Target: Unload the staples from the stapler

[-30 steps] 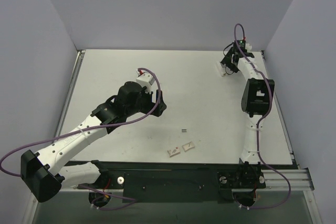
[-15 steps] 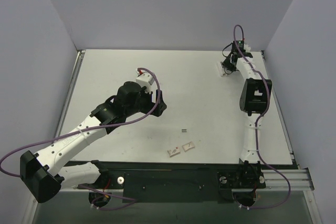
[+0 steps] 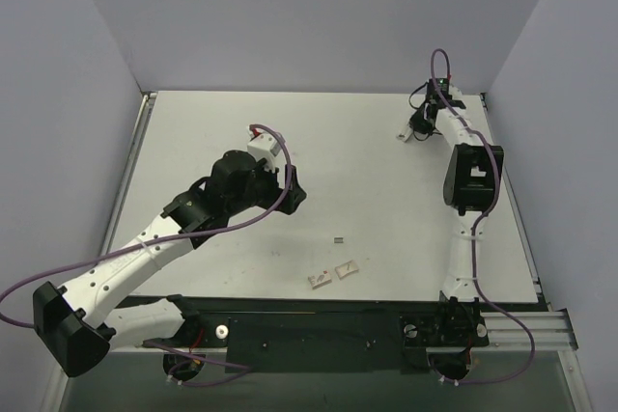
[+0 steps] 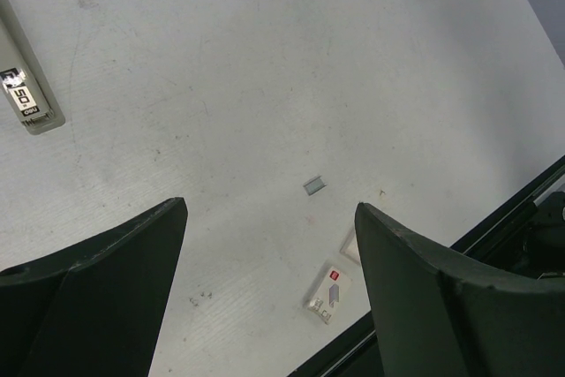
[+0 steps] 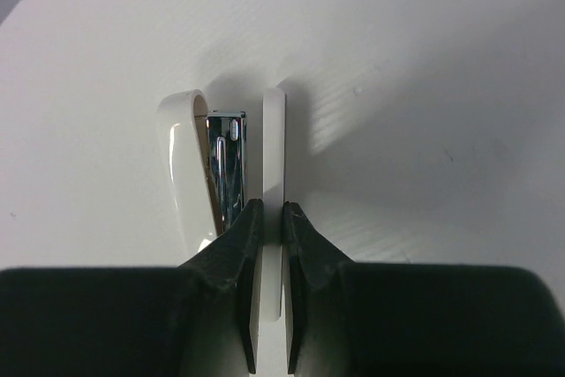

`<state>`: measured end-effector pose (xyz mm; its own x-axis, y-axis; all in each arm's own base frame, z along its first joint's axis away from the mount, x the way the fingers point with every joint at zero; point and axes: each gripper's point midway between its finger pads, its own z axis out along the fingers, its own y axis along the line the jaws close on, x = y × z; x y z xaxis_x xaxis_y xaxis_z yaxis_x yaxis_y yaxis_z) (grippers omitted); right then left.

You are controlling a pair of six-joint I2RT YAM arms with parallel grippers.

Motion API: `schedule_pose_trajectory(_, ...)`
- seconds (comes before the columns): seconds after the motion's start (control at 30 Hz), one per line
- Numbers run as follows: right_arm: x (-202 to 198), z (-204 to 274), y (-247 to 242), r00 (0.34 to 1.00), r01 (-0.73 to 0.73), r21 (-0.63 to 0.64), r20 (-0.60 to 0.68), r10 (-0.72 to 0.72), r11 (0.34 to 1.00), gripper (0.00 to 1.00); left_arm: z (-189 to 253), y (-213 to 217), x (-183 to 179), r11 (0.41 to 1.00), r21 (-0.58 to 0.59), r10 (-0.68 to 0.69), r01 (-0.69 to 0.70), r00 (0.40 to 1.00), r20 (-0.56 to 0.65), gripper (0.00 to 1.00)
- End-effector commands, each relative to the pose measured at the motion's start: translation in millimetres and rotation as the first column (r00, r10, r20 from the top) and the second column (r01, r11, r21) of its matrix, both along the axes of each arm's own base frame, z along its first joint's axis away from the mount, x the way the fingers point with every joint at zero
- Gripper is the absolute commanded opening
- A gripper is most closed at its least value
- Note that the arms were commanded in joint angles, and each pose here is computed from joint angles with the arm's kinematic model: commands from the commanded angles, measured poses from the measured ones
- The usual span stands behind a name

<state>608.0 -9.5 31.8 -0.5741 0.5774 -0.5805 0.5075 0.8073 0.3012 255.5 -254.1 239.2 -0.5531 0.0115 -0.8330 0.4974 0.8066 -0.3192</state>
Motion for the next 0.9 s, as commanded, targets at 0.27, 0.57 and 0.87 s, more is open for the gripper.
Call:
schedule_pose_trajectory(0.27,-71,85,53,0.990,-0.071,0.080,0.125,0.061,0.994,0.00,35,-2,-6,0.994,-0.112,-0.005,0.012,0.998,0.065,0.87)
schedule_pose_trajectory(0.57,-167,118,106,0.957,-0.228,0.016,0.188,0.221,0.974,0.00,45,-12,-26,0.970,-0.235,-0.048,0.053,0.999,0.026,0.87)
schedule_pose_trajectory(0.87,-248,151,148,0.894,-0.382,0.016,0.263,0.364,0.924,0.00,52,-17,-45,0.932,-0.358,-0.071,0.056,0.997,-0.029,0.87)
